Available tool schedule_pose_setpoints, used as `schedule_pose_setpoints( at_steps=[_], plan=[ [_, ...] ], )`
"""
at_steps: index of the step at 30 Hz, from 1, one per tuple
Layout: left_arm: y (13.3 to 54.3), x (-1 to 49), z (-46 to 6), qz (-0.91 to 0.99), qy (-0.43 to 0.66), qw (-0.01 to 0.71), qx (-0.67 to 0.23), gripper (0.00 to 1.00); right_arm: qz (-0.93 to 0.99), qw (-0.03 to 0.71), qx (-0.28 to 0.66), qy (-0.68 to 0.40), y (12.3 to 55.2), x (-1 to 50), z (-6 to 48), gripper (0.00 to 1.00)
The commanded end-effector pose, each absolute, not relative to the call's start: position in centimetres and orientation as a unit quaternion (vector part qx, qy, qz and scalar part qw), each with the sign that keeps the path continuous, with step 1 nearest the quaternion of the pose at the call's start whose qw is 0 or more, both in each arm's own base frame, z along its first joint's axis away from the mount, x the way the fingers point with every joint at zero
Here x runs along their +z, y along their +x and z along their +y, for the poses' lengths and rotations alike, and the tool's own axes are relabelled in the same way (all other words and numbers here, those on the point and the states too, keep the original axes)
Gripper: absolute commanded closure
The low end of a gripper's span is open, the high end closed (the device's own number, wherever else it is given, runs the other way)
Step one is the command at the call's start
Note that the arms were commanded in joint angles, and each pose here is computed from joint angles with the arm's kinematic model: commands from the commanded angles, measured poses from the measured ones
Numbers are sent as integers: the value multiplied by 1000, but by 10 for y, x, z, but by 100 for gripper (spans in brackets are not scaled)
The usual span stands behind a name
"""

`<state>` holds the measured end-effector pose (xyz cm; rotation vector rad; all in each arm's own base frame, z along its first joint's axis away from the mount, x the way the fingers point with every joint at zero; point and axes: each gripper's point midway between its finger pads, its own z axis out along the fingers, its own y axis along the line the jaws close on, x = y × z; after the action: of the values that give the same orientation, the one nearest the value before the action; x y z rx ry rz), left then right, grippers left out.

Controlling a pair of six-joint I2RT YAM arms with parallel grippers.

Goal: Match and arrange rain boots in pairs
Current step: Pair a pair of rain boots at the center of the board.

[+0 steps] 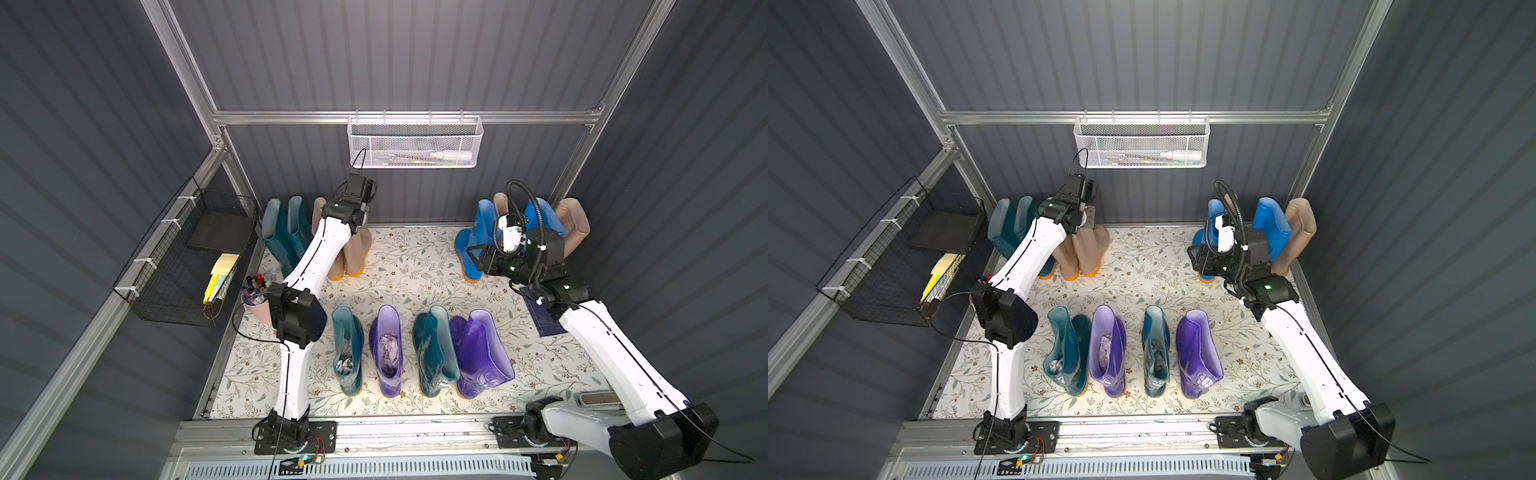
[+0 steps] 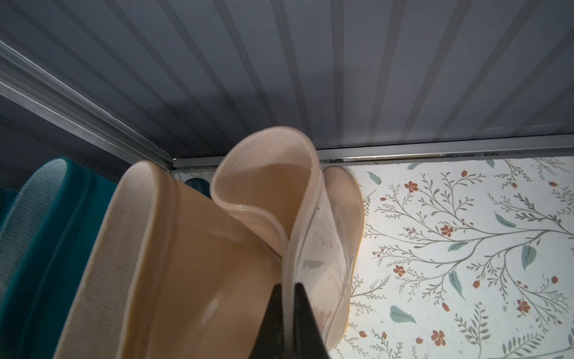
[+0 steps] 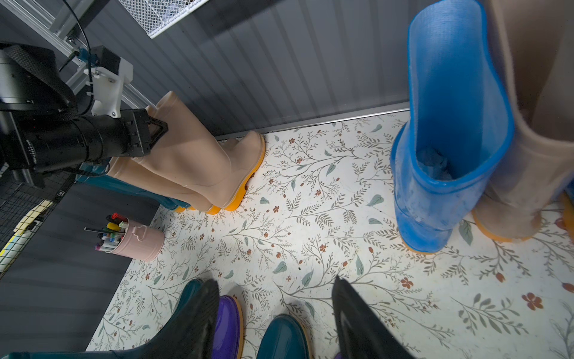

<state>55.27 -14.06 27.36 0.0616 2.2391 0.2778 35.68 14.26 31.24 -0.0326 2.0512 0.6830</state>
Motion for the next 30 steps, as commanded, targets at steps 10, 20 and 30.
schedule_pose_setpoints(
  at_steps=[10, 20, 30],
  plan=[
    [552, 299, -137, 882, -4, 464, 85, 75, 840, 470, 273, -11, 358, 314, 140, 38],
    [548, 309, -145, 882, 8, 467, 61, 51, 838, 476, 267, -16, 362, 323, 139, 38],
    [540, 336, -148, 871, 17, 490, 36, 33, 836, 485, 256, -19, 365, 332, 136, 36]
  ],
)
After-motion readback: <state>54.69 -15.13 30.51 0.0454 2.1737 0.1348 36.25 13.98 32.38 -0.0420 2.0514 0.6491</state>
